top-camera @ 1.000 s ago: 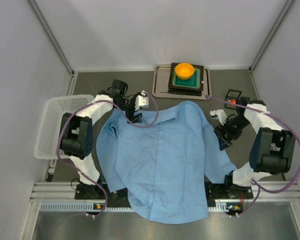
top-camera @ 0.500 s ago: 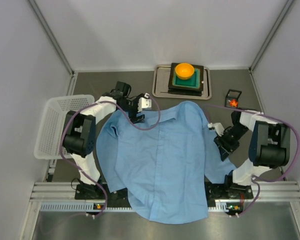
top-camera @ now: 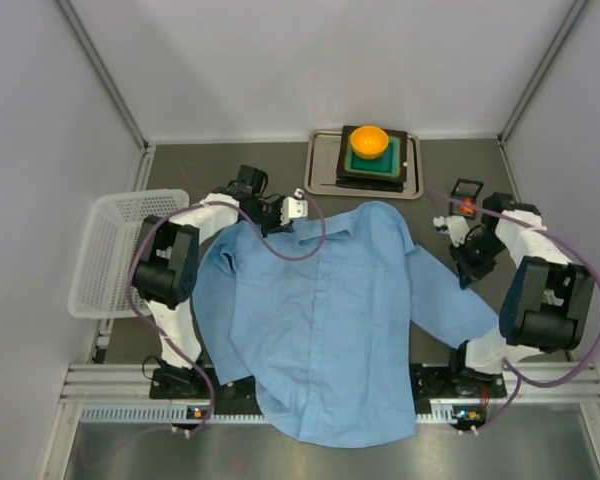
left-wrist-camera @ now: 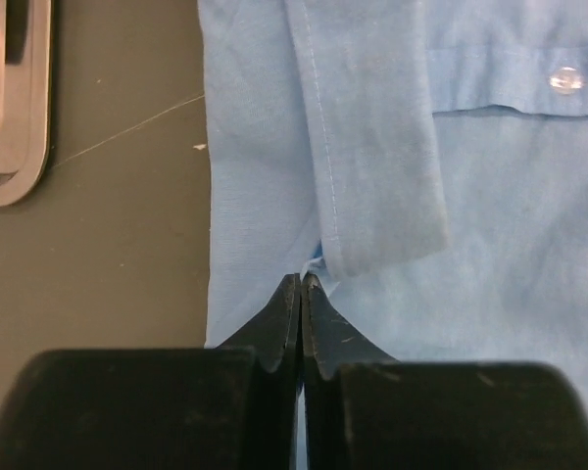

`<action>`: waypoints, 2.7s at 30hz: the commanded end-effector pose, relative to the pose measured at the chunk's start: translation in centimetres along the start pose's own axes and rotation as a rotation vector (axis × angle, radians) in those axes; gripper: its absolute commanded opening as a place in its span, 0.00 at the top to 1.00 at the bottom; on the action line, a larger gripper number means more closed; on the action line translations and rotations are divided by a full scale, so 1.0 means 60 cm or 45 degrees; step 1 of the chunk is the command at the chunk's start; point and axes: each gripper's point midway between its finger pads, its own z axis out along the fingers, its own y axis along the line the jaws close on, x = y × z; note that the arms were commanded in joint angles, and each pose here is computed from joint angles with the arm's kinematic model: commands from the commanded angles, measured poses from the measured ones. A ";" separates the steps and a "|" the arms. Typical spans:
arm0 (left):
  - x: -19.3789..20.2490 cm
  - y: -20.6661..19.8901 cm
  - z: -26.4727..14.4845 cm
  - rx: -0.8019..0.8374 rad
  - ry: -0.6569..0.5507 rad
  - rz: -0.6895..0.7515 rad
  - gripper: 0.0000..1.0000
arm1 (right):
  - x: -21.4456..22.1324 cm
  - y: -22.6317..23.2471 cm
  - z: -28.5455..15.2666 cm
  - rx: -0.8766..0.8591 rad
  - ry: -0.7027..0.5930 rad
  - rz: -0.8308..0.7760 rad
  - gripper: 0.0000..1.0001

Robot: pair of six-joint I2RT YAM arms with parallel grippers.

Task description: Pin the brooch onto the clothing

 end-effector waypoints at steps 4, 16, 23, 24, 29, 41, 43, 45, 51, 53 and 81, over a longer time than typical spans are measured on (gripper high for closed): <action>0.007 0.139 -0.002 -0.353 -0.069 -0.399 1.00 | -0.010 -0.136 -0.110 0.356 -0.089 0.116 1.00; 0.047 0.266 0.006 -0.637 -0.136 -0.871 1.00 | -0.027 -0.322 -0.158 0.624 -0.077 0.270 1.00; 0.049 0.277 0.022 -0.646 -0.188 -0.966 1.00 | -0.062 -0.387 -0.194 0.788 -0.157 0.312 1.00; 0.048 0.279 0.022 -0.647 -0.189 -0.973 1.00 | -0.065 -0.390 -0.190 0.782 -0.156 0.302 1.00; 0.063 0.289 0.012 -0.689 -0.139 -1.009 1.00 | -0.093 -0.332 -0.186 0.645 -0.184 0.177 1.00; 0.031 0.270 -0.017 -0.624 -0.162 -1.025 0.46 | -0.193 0.052 -0.094 -0.070 -0.231 -0.007 0.88; 0.016 0.264 -0.029 -0.617 -0.178 -1.025 0.41 | -0.214 0.095 -0.087 -0.145 -0.222 -0.020 0.62; 0.002 0.260 -0.044 -0.609 -0.193 -1.018 0.37 | -0.220 0.125 -0.084 -0.248 -0.215 -0.033 0.46; -0.014 0.238 -0.078 -0.589 -0.223 -1.026 0.32 | -0.203 0.113 -0.144 -0.314 -0.319 -0.054 0.28; -0.018 0.227 -0.086 -0.573 -0.235 -1.036 0.32 | -0.200 0.058 -0.170 -0.241 -0.395 0.012 0.24; -0.101 0.178 -0.136 -0.467 -0.386 -1.027 0.23 | -0.163 -0.290 -0.043 0.037 -0.480 0.171 0.20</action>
